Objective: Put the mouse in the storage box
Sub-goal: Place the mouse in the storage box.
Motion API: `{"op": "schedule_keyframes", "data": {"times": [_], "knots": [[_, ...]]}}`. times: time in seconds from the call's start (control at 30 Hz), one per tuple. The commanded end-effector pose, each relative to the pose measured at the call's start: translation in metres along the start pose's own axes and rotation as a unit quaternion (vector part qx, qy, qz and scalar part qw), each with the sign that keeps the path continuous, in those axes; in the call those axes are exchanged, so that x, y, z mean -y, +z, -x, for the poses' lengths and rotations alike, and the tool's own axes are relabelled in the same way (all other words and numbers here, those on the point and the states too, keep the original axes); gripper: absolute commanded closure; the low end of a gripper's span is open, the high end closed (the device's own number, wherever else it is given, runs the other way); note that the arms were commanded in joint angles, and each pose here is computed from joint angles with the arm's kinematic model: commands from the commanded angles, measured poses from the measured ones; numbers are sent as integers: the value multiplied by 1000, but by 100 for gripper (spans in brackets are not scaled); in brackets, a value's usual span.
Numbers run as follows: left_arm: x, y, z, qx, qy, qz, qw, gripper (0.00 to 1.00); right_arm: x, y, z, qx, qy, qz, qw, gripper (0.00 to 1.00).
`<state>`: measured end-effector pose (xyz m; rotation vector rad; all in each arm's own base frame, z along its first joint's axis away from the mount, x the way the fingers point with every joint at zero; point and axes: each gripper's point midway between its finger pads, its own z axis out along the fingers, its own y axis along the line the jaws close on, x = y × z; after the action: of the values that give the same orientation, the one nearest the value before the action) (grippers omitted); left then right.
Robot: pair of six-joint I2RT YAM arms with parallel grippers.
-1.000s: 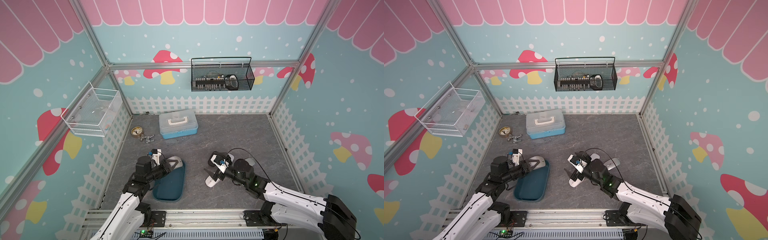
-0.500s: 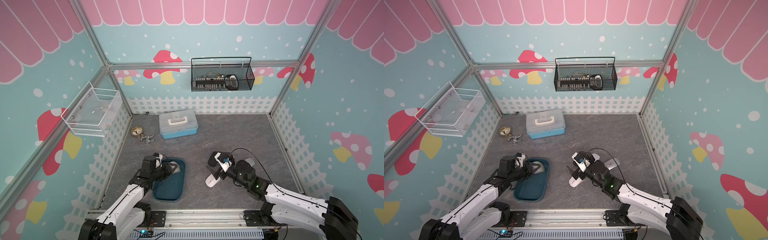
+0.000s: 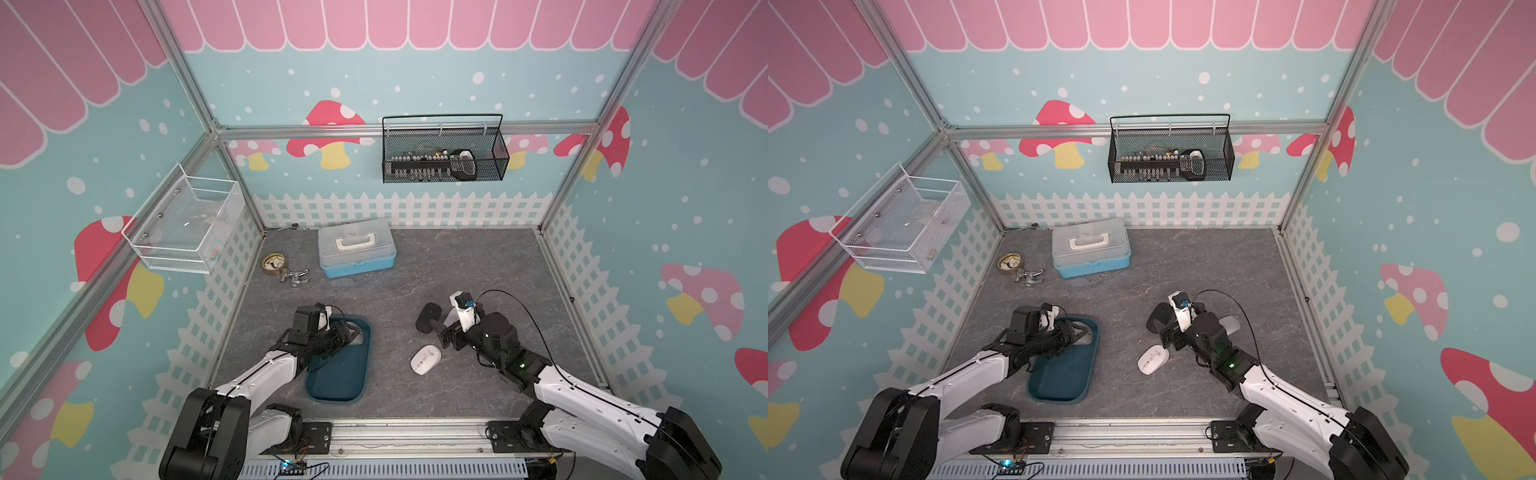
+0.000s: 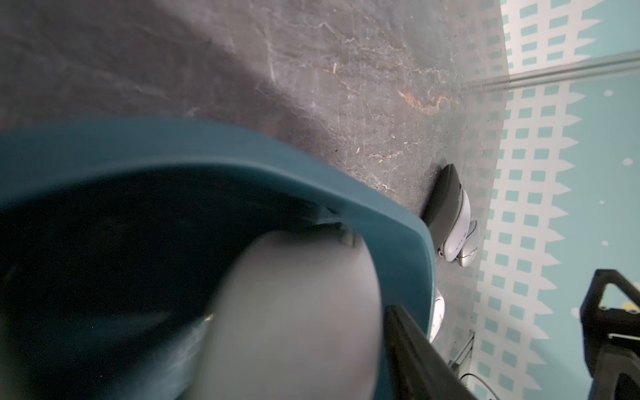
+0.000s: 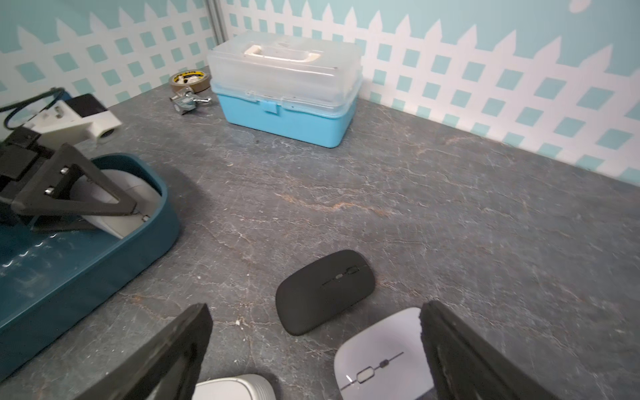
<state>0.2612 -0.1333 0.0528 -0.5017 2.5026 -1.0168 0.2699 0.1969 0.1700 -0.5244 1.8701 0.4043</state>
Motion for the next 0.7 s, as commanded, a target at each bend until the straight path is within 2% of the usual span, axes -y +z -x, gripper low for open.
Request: {"op": "schedule_keyframes", "data": {"times": [0.0,0.2,0.4,0.67], "knots": [[11,-1,14,13,21,-1,1000,28,6,-6,-3,-3,41,6,999,1],[20,-6,30,29,28,14,999,13,13,-4,-5,-16,40,-8,999,1],[15,-14,49,54,40,70,995,10,27,4,-17,-62,63,-42,995,1],[3,-19,58,60,53,123,989,9,35,9,-27,-101,83,-61,990,1]]}}
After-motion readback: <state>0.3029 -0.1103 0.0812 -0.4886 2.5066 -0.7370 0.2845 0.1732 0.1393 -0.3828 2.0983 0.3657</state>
